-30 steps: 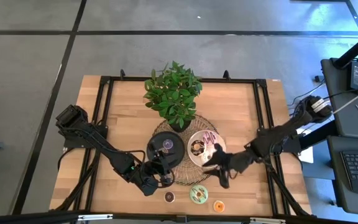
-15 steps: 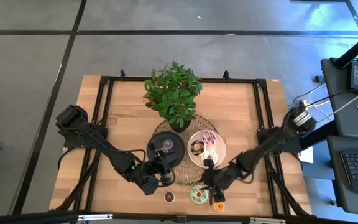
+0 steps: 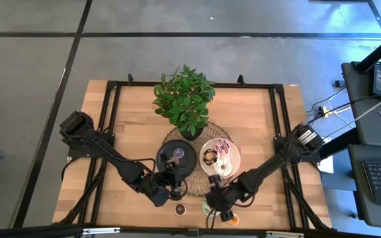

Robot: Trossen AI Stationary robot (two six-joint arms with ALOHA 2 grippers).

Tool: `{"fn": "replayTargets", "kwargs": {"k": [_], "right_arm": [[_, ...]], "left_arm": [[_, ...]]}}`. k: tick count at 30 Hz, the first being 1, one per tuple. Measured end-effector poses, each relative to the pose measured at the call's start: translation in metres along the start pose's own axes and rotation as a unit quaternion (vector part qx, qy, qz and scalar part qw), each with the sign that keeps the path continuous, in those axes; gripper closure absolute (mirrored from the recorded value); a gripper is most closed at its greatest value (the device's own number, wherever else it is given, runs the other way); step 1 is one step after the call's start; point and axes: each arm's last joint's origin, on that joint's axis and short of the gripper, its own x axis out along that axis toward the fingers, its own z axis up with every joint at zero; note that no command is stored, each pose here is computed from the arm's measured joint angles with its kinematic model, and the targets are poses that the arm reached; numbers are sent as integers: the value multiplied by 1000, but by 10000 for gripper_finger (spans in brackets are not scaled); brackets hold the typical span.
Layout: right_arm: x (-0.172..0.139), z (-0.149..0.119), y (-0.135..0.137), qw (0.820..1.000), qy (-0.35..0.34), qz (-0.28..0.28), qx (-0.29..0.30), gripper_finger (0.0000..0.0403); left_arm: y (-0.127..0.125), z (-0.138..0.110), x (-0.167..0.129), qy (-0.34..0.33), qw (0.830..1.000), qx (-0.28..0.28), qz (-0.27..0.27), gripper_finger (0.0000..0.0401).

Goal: Pick & Place donuts
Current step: Put the large light blue donut on the white plate

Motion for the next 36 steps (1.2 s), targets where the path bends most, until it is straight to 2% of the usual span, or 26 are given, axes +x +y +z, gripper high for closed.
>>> {"fn": "replayTargets", "kwargs": {"k": [6, 10, 14, 19, 21, 23, 25, 27, 30, 36], "right_arm": [[13, -7, -1, 1000, 20, -8, 2, 258], [15, -8, -1, 999, 21, -12, 27, 266], [15, -8, -1, 999, 21, -12, 27, 304], [12, -7, -1, 999, 19, -11, 28, 374], [1, -3, -1, 999, 11, -3, 36, 390], [-21, 4, 1, 999, -8, 1, 38, 389], [-45, 6, 1, 999, -19, -32, 34, 378], [-69, 3, 0, 995, -26, -90, 32, 371], [-100, -9, -6, 986, -62, -149, 47, 373], [-127, -61, -32, 969, -127, -181, 107, 388]], "left_arm": [[0, 0, 0, 0, 1000, 0, -1, 277], [0, 0, 0, 0, 1000, 0, -1, 278], [0, 0, 0, 0, 1000, 0, -1, 276], [0, 0, 0, 0, 1000, 0, -1, 279], [0, 0, 0, 0, 1000, 0, -1, 278], [0, 0, 0, 0, 1000, 0, -1, 277], [0, 0, 0, 0, 1000, 0, -1, 276], [0, 0, 0, 0, 1000, 0, -1, 277], [0, 0, 0, 0, 1000, 0, -1, 279], [0, 0, 0, 0, 1000, 18, 0, 279]]}}
